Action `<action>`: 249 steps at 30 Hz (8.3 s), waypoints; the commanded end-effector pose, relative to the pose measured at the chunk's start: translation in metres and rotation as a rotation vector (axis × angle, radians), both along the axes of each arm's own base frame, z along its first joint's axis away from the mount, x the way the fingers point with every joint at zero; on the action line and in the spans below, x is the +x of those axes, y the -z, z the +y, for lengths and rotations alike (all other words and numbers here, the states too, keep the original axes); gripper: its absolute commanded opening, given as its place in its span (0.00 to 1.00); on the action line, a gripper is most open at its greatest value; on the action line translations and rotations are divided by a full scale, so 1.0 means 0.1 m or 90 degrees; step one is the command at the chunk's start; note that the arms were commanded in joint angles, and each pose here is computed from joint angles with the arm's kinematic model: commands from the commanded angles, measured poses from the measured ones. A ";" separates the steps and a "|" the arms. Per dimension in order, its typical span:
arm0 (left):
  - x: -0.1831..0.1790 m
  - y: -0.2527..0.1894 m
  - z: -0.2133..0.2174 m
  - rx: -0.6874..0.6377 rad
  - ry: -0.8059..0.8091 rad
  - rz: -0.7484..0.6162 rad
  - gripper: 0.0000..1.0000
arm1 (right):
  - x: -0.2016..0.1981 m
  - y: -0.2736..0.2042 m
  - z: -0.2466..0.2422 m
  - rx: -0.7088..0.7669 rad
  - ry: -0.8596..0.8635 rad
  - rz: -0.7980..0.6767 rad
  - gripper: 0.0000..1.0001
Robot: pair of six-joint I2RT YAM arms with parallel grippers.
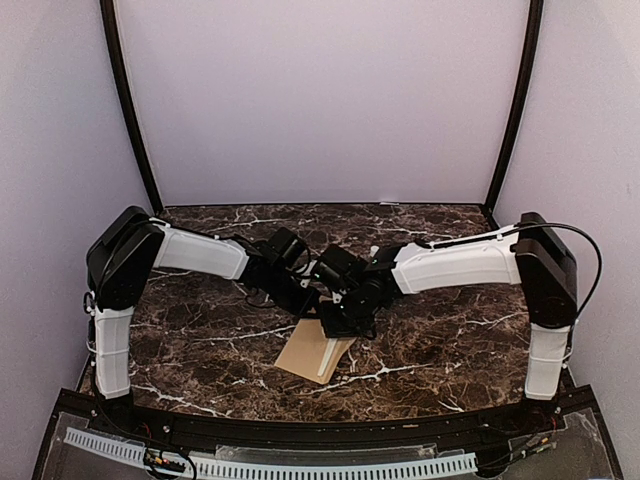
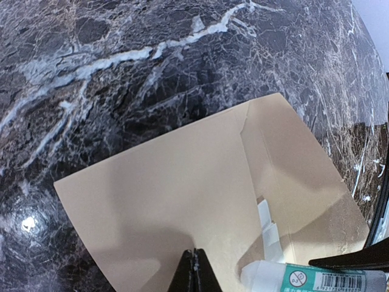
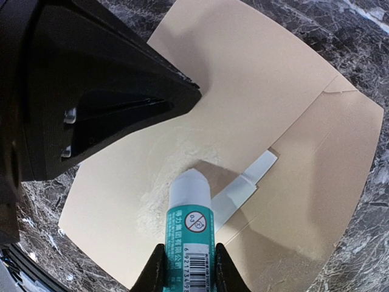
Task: Place the letter into the envelope and seal it
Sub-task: Paint the envelope at the center of the board, then screw the solid glue.
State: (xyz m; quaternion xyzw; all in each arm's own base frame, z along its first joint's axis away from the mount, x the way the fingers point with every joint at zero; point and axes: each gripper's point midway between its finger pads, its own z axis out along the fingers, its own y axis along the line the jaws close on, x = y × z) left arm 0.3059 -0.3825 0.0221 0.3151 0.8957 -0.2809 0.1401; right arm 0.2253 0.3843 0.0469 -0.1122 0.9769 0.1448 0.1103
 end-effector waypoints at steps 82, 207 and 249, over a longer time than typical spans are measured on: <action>-1.27 -4.42 0.14 -0.758 -0.080 -0.165 0.81 | -0.54 -4.06 -0.05 0.860 -0.130 -0.428 0.02; -1.16 -3.57 -0.06 -0.542 -0.075 -0.115 0.00 | -0.88 -2.92 -0.23 0.599 -0.228 -0.288 0.06; -0.75 -3.11 0.26 -0.512 -0.298 -0.086 0.00 | -0.51 -2.61 0.10 0.362 -0.122 -0.339 0.43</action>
